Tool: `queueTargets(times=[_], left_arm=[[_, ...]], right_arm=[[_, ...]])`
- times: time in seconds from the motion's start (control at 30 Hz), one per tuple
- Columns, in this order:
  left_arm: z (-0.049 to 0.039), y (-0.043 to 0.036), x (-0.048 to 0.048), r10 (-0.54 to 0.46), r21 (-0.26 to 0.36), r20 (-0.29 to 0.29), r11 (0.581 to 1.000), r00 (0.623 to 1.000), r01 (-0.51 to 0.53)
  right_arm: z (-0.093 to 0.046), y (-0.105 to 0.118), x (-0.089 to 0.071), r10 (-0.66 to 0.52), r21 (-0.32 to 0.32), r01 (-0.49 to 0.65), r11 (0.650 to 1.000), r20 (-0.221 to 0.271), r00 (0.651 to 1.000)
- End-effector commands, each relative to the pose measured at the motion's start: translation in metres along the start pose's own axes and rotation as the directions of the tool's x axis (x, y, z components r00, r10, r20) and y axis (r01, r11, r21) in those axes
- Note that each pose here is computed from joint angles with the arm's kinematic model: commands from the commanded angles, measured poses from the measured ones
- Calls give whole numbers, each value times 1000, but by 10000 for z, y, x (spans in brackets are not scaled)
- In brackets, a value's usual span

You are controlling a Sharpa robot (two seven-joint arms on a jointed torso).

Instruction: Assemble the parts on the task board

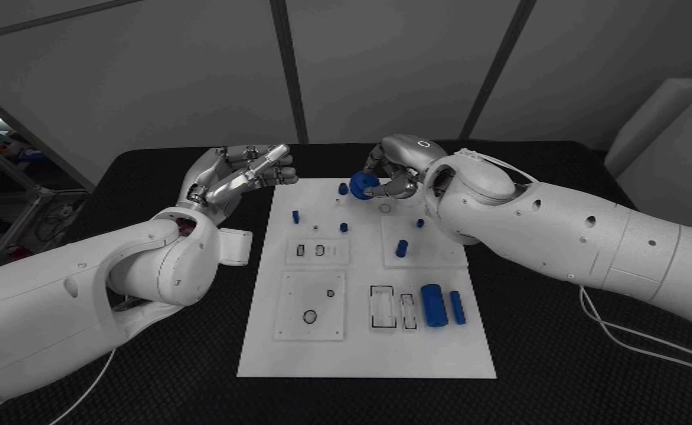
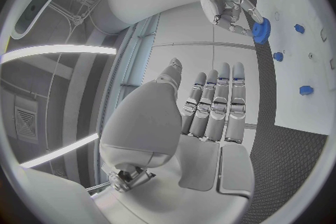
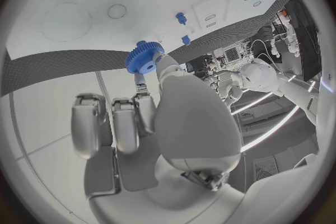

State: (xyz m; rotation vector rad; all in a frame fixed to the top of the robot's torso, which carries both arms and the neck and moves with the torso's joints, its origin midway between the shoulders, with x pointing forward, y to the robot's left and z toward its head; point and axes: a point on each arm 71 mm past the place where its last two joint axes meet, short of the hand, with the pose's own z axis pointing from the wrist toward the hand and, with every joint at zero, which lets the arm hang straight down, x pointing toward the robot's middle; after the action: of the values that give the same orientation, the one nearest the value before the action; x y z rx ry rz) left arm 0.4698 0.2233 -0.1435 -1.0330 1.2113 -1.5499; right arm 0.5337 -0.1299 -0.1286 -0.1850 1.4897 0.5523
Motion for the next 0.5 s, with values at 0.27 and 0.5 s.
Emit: queueTargets(times=[0.27, 0.5], left_arm=[[11, -11, 29, -3, 8, -18, 1000, 1000, 3], [14, -9, 26, -2, 8, -17, 1000, 1000, 2]], right_arm=[[127, 225, 150, -63, -51, 63, 997, -7, 998], [184, 292, 229, -71, -59, 70, 996, -28, 997]])
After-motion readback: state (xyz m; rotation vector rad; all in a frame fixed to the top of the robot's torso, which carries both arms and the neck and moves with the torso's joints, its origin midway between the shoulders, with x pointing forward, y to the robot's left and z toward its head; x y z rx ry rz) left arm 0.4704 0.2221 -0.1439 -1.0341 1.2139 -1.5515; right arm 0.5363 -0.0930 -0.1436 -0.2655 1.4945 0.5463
